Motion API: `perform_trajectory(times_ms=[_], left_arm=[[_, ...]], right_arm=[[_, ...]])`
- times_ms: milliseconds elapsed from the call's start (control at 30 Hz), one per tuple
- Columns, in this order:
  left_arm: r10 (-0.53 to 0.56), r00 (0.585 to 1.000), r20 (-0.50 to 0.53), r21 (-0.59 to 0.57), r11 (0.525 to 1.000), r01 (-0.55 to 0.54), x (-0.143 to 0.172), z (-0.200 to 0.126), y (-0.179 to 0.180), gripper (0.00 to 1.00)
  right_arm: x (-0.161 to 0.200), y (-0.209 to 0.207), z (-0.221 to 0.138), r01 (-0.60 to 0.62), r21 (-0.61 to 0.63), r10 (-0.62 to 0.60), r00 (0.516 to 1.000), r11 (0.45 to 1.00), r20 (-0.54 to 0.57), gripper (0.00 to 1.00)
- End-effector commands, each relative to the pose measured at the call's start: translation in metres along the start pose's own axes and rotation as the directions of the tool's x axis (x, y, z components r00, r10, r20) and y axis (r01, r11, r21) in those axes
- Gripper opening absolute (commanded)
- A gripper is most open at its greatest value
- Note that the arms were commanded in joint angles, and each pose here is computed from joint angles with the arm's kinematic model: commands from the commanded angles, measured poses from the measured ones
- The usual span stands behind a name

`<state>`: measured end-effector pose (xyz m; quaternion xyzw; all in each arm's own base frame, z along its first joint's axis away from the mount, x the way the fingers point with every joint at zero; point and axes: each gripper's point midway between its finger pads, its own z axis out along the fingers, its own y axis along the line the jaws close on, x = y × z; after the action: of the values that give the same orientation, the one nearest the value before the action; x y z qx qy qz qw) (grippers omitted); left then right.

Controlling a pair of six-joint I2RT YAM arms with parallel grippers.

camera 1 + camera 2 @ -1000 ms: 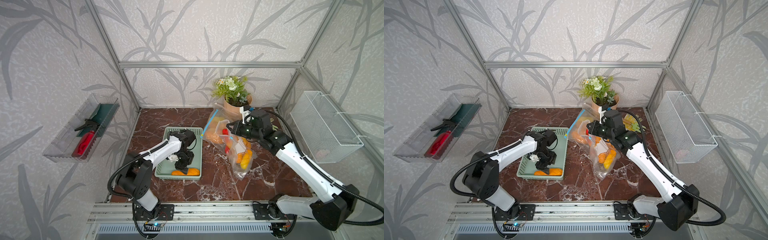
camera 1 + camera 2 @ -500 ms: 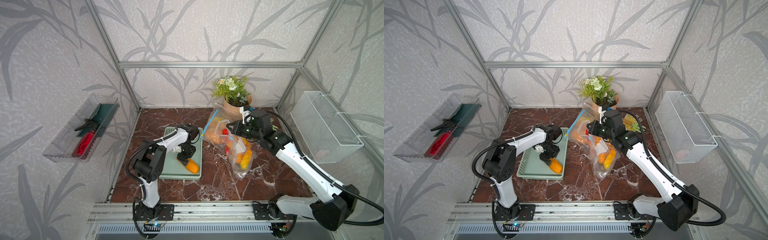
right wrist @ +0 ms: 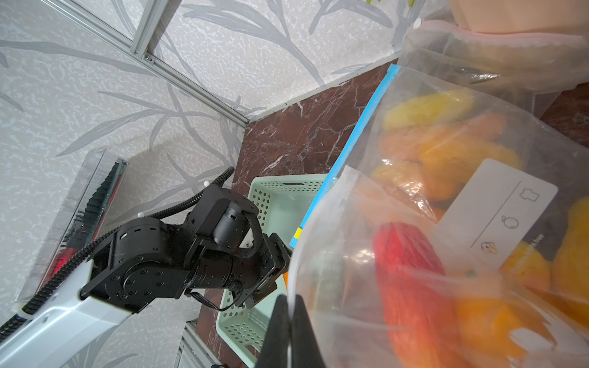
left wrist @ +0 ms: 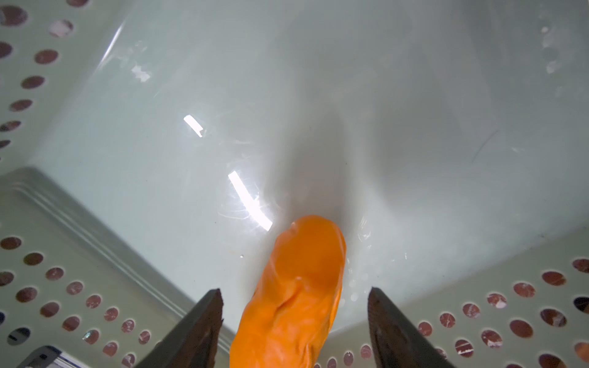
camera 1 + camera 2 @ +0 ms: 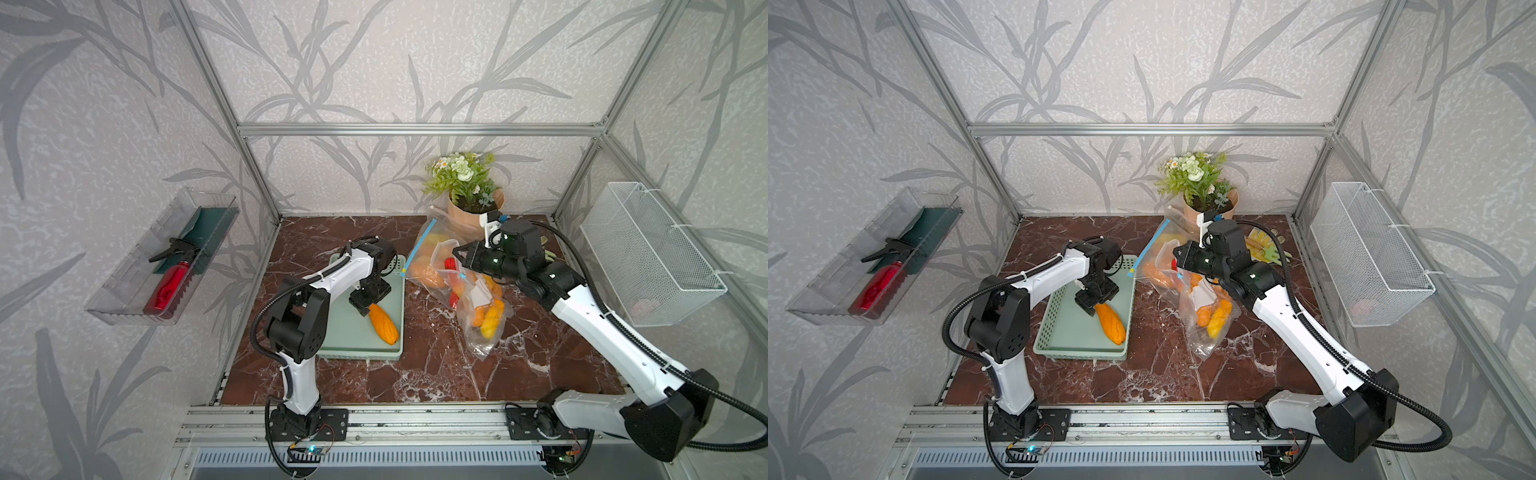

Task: Place the mango in a zip-top bag and seal the zipper
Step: Pick up the mango from the basket, then place the mango in the zipper food storage bag.

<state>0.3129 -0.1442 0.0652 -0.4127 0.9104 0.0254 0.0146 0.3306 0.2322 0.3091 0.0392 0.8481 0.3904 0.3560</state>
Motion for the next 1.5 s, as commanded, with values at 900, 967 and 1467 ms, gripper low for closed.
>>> perform_trajectory(times_ms=[900,967,1467], left_arm=[[-0.092,0.985,0.148,0.677,0.735,-0.033,-0.022,-0.199,-0.089,0.29],[-0.087,0.989,0.118,0.730,0.683,-0.027,-0.016,-0.219,-0.107,0.28],[0.008,1.000,-0.027,0.808,0.589,0.017,0.051,-0.228,-0.156,0.26]], right_arm=[[-0.003,0.010,-0.006,0.005,-0.038,-0.005,1.000,0.999,0.002,0.00],[-0.005,0.011,-0.005,0.004,-0.038,-0.004,1.000,0.999,0.004,0.00],[-0.012,0.016,-0.003,-0.025,-0.049,0.026,0.999,0.998,0.020,0.00]])
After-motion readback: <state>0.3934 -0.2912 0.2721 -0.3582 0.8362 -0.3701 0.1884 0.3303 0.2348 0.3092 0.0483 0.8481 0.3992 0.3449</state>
